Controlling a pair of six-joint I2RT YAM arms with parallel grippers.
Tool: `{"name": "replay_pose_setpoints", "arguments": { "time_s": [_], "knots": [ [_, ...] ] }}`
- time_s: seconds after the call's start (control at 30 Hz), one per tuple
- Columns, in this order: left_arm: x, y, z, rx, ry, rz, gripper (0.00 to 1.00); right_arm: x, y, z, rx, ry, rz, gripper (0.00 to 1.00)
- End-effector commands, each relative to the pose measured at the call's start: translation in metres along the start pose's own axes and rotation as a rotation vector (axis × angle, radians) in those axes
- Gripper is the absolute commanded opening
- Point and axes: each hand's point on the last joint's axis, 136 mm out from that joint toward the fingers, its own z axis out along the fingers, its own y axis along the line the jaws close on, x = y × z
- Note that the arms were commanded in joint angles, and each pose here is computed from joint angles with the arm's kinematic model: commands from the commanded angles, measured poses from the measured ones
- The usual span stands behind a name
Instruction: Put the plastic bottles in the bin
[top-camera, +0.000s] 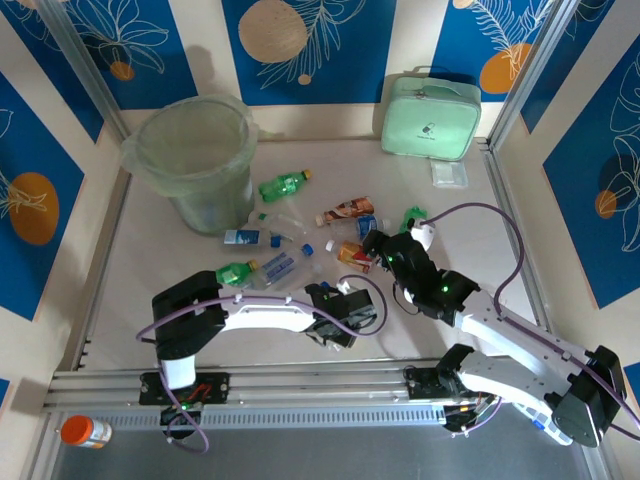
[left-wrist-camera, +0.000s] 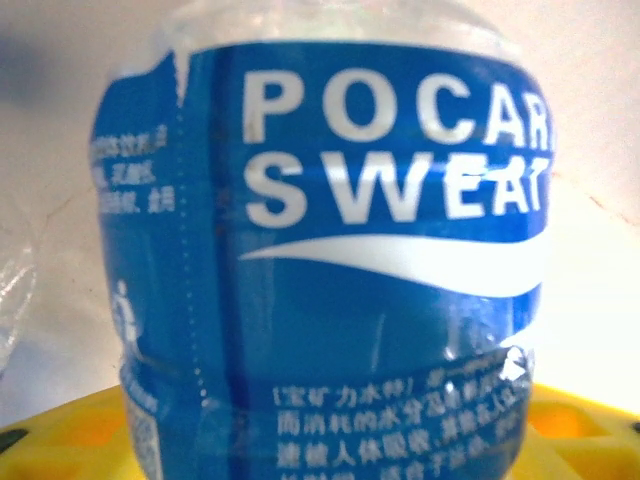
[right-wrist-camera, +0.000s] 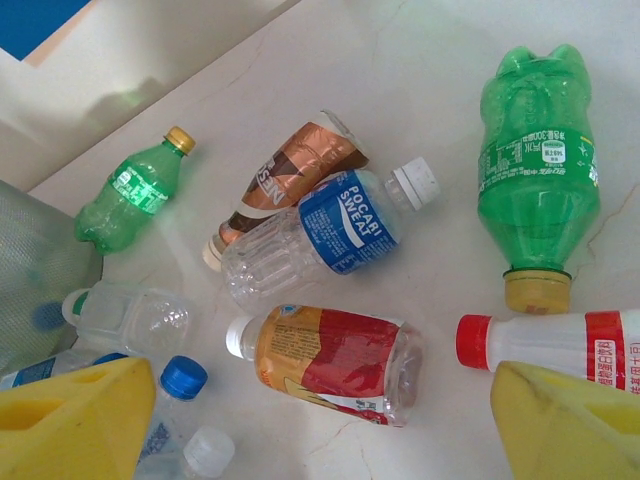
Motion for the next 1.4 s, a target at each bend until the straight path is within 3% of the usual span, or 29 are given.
{"name": "replay_pose_setpoints", "arguments": {
  "time_s": [0.0, 0.43, 0.73, 1.0, 1.37],
  "knots": [
    [-0.002, 0.003, -0.007, -0.015, -0.011, 0.013, 0.53, -0.006, 0.002, -0.001, -0.009, -0.021, 0.014, 0.87],
    [-0.011, 0.017, -0.047, 0.023, -0.126, -0.010, 0.49, -0.014, 0.002, -0.012, -0.055, -0.061, 0.035, 0.87],
    [-0.018, 0.047, -0.088, 0.067, -0.237, -0.065, 0.49, -0.009, 0.015, -0.012, -0.139, -0.039, -0.001, 0.87],
    [-0.035, 0.102, -0.145, 0.078, -0.385, -0.171, 0.48, 0.012, 0.079, -0.034, -0.491, -0.017, -0.235, 0.85],
    [-0.087, 0.178, -0.246, 0.028, -0.604, -0.360, 0.47, 0.030, 0.097, -0.033, -0.538, 0.033, -0.306, 0.84]
  ]
}}
